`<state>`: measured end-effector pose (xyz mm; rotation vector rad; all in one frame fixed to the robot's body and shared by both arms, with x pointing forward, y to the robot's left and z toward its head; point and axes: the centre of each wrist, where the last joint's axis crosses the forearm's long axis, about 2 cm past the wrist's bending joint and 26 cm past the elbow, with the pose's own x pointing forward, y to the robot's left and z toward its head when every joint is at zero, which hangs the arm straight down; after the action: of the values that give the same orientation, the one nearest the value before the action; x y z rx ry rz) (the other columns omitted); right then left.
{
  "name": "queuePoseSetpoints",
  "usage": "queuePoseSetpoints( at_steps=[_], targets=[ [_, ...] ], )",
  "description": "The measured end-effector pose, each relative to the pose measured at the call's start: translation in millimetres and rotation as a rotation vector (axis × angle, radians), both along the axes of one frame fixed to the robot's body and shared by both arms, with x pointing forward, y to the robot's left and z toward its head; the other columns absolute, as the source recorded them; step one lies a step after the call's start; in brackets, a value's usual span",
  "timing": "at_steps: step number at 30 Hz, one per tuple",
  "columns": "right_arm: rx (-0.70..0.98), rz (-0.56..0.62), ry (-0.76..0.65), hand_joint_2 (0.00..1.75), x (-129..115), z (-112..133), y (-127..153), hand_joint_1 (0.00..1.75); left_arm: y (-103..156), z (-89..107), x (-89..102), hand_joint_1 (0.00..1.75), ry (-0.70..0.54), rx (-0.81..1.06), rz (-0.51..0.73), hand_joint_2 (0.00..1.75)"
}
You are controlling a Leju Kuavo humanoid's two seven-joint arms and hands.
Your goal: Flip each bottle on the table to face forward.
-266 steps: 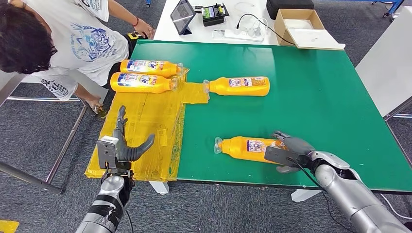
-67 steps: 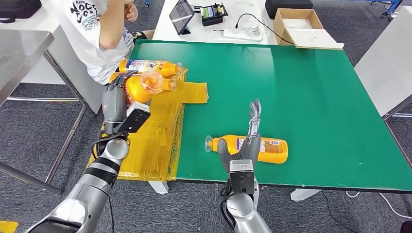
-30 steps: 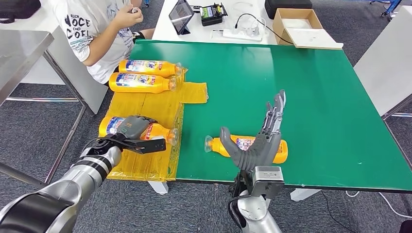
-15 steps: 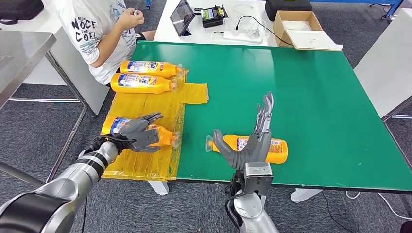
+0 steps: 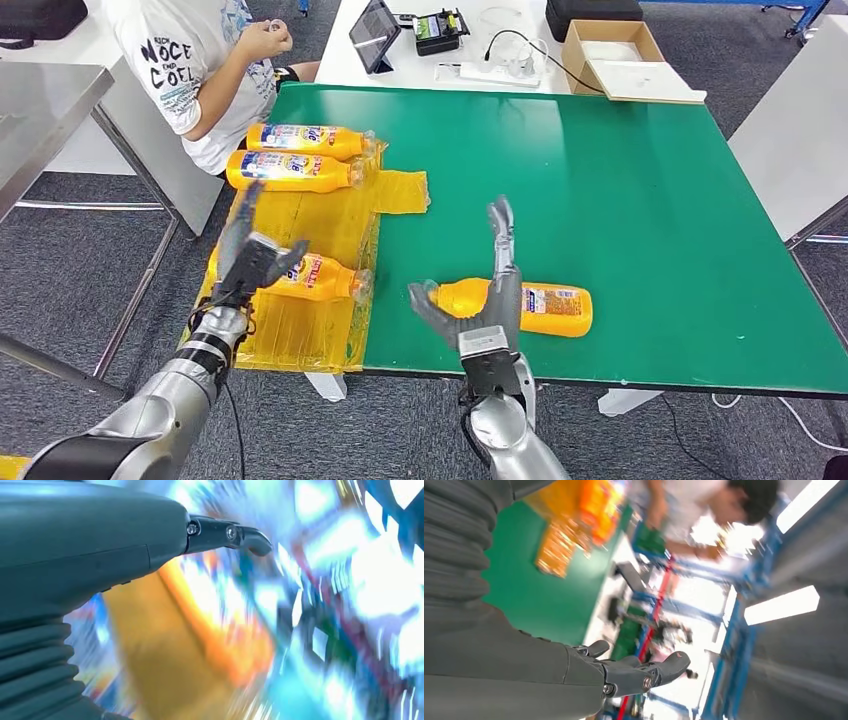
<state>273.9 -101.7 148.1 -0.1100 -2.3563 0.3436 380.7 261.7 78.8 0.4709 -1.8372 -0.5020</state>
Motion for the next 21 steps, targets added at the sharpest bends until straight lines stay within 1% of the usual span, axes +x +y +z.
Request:
queuePoseSetpoints(
  at_steps=[3, 6, 10, 14, 18, 21],
  targets=[
    [-0.114, -0.009, 0.057, 1.75, 0.3, -11.7, -4.5, 0.0, -0.9, 10.1, -1.9, 0.0, -0.104, -0.165, 0.177, 1.75],
    [-0.253, -0.031, 0.134, 1.75, 3.5, -24.9, -17.9, 0.0, -3.1, 17.9, -6.9, 0.0, -0.161, -0.313, 0.244, 1.75],
    [-0.442, -0.031, 0.251, 1.75, 13.0, -42.3, -48.6, 0.0, -10.3, 19.9, -20.4, 0.0, -0.197, -0.407, 0.243, 1.75],
    [-0.594, -0.045, 0.352, 1.75, 25.1, -55.0, -85.0, 0.0, -16.8, 17.3, -33.7, 0.0, -0.202, -0.453, 0.219, 1.75],
    [-0.704, -0.068, 0.417, 1.75, 39.3, -58.6, -122.0, 0.0, -21.6, 10.8, -46.2, 0.0, -0.186, -0.464, 0.185, 1.75],
    [-0.765, -0.073, 0.454, 1.75, 49.0, -57.8, -142.2, 0.0, -26.2, 6.9, -52.1, 0.0, -0.169, -0.461, 0.153, 1.75]
  ],
)
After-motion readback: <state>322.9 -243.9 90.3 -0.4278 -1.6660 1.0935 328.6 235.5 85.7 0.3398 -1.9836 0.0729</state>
